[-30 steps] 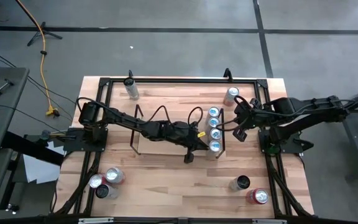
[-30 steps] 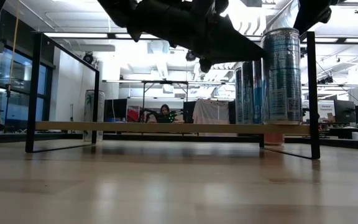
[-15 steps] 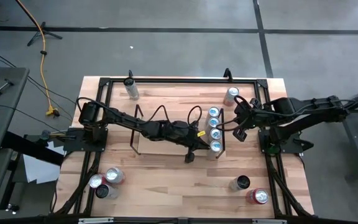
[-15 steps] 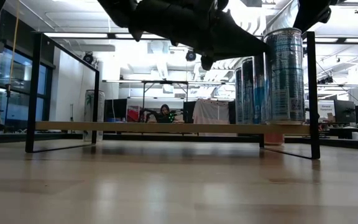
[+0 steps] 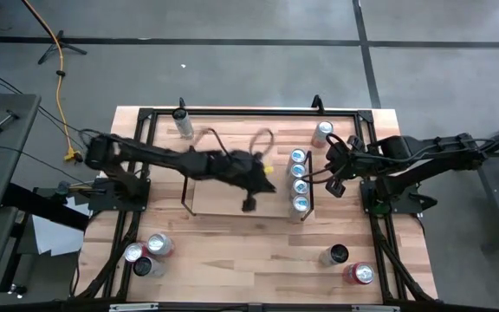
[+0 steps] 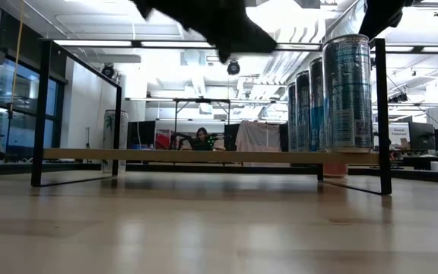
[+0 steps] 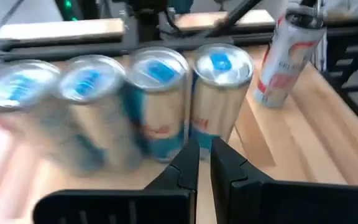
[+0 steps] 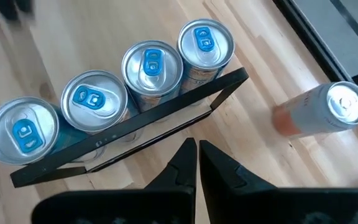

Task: Place canned beverage on shelf
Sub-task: Put the black soda can on the shelf

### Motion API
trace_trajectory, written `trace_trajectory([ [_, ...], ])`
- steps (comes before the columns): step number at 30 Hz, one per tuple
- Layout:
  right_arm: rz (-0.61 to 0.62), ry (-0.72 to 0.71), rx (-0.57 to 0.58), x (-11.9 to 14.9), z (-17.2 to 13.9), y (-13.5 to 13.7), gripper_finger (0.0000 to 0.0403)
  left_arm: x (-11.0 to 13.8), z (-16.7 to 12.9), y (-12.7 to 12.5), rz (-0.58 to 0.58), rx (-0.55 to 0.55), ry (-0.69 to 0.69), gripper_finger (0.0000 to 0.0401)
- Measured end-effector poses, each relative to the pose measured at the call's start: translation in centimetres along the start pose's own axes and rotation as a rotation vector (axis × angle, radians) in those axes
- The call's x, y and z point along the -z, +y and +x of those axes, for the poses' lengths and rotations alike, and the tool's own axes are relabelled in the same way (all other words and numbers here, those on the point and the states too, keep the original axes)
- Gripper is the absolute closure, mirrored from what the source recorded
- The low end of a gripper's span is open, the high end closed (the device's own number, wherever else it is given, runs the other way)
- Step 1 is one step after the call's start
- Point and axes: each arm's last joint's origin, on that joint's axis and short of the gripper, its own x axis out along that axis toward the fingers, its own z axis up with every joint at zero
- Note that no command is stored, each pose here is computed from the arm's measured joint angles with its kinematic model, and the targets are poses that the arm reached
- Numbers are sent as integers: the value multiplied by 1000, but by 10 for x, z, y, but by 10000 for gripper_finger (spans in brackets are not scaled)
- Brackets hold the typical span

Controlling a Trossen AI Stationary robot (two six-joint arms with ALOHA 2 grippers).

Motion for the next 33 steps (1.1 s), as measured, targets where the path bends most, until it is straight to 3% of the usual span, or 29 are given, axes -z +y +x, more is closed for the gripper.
trace_trajectory([
  [3, -15, -19, 13, -1, 0, 0, 398, -21, -47, 19, -52, -58, -46, 401],
  [9, -86, -153, -41, -13, -3, 6, 398, -50, -150, 46, -135, -213, -318, 401],
  [15, -168, -280, -71, -31, -2, 4, 398, -32, -212, 41, -239, -360, -525, 401],
  [19, -140, -314, -110, -41, 1, -5, 398, -3, -212, 37, -316, -430, -495, 401],
  [23, -15, -359, -147, -51, 2, -13, 398, 17, -178, 41, -359, -405, -362, 401],
  [29, 210, -418, -191, -63, 3, -20, 398, 25, -133, 48, -270, -295, -208, 401],
  [33, 239, -473, -211, -69, 2, -20, 398, 14, -136, 51, -183, -294, -306, 401],
])
